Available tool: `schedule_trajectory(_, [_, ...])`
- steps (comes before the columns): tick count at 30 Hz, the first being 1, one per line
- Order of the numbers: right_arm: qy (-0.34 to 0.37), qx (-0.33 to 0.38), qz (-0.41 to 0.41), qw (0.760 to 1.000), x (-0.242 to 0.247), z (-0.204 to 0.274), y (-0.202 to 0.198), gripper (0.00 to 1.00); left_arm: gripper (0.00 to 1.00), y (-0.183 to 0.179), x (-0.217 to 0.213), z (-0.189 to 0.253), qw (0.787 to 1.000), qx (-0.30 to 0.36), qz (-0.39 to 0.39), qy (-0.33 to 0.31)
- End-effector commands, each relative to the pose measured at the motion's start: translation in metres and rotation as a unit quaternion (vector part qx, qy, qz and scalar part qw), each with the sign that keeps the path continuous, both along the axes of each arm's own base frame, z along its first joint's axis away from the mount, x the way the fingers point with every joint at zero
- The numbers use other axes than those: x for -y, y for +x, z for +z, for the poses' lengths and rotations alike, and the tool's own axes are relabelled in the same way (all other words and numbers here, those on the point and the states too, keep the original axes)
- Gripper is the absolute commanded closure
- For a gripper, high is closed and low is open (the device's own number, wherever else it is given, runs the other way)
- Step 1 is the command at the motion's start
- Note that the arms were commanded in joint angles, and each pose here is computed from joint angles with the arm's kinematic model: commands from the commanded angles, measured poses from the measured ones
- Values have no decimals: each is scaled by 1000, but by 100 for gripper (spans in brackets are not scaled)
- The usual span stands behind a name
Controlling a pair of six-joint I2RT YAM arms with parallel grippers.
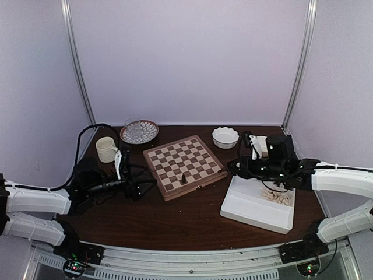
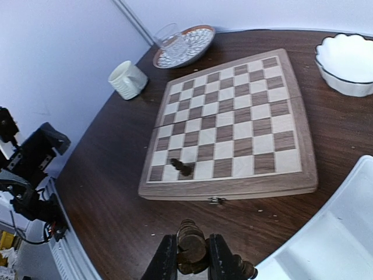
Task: Set up the chess pieces on the board
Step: Pass from the right arm to the left
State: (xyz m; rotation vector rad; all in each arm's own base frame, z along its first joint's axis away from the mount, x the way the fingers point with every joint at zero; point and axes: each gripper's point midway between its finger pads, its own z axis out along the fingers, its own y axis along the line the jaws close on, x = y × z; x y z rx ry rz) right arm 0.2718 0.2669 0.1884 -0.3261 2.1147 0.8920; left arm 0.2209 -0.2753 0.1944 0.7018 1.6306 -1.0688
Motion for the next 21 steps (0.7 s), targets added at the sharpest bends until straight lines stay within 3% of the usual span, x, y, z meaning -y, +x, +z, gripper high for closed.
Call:
schedule_trajectory(1, [91,10,72,993,-40,37,-23,99,3,-16,7,29,993,105,-24,-44])
schedule_trajectory(5, [126,9,117,985,-67,52,-43,99,3,-30,11,29,984,166,-28,-51])
schedule_trajectory(13, [146,30,164,975,-105,77,-72,100,9,-51,21,31,972,216,-70,-54])
schedule_trajectory(21, [165,36,198,966,-134,86,-89,99,33,-67,28,31,961,247,-117,-49])
